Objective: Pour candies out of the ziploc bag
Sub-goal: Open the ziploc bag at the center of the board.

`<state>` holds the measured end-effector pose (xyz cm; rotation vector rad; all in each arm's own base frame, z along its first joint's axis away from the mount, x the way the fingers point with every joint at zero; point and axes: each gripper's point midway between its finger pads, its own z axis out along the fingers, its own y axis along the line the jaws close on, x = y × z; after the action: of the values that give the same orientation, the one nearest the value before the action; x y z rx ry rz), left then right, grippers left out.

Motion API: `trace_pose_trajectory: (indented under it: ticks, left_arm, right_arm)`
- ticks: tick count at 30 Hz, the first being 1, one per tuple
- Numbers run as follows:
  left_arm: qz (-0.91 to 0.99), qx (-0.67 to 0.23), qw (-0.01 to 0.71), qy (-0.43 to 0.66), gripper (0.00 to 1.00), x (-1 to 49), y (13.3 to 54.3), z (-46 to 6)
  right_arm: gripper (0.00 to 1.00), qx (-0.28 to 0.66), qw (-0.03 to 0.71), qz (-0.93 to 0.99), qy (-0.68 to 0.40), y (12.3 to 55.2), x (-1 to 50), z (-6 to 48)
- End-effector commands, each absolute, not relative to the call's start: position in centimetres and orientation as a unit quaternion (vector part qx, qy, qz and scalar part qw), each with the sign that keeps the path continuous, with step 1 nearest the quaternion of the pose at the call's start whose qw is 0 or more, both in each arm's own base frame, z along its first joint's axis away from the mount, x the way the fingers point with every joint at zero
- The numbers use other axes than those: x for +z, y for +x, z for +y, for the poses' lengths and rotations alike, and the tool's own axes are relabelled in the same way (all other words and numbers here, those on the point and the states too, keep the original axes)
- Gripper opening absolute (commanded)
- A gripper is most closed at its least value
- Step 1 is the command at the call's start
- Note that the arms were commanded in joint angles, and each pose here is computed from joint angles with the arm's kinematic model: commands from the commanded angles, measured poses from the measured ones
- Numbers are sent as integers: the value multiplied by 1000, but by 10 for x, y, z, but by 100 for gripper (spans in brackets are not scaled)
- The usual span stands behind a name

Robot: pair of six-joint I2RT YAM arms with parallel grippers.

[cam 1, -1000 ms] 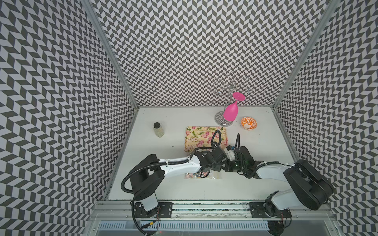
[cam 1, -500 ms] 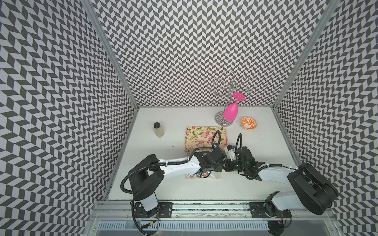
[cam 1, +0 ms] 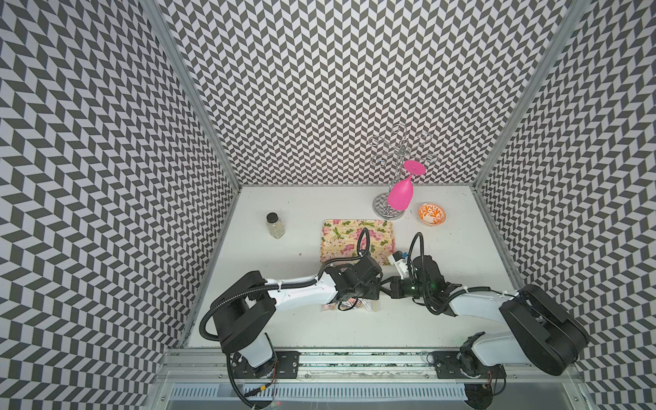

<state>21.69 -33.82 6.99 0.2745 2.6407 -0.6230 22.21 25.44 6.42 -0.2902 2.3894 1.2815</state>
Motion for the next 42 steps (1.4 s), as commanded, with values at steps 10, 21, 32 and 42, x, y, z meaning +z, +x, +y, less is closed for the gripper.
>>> trace_pose_trajectory:
  ticks: [10,21,32,42]
  left_arm:
    - [926,-294,206,113,59,83,209,-356]
    - [936,-276,184,116,54,60,203,-352]
    - [943,-253,173,126,54,49,196,-349]
    - [943,-249,178,127,51,50,197,-349]
  right_arm:
    - [0,487,233,833,-124,227,87,264]
    - [0,482,236,834,-125,227,89,263]
    - [0,481,238,834,-124,229,92,264]
    - [0,482,238,834,-125,228,93,264]
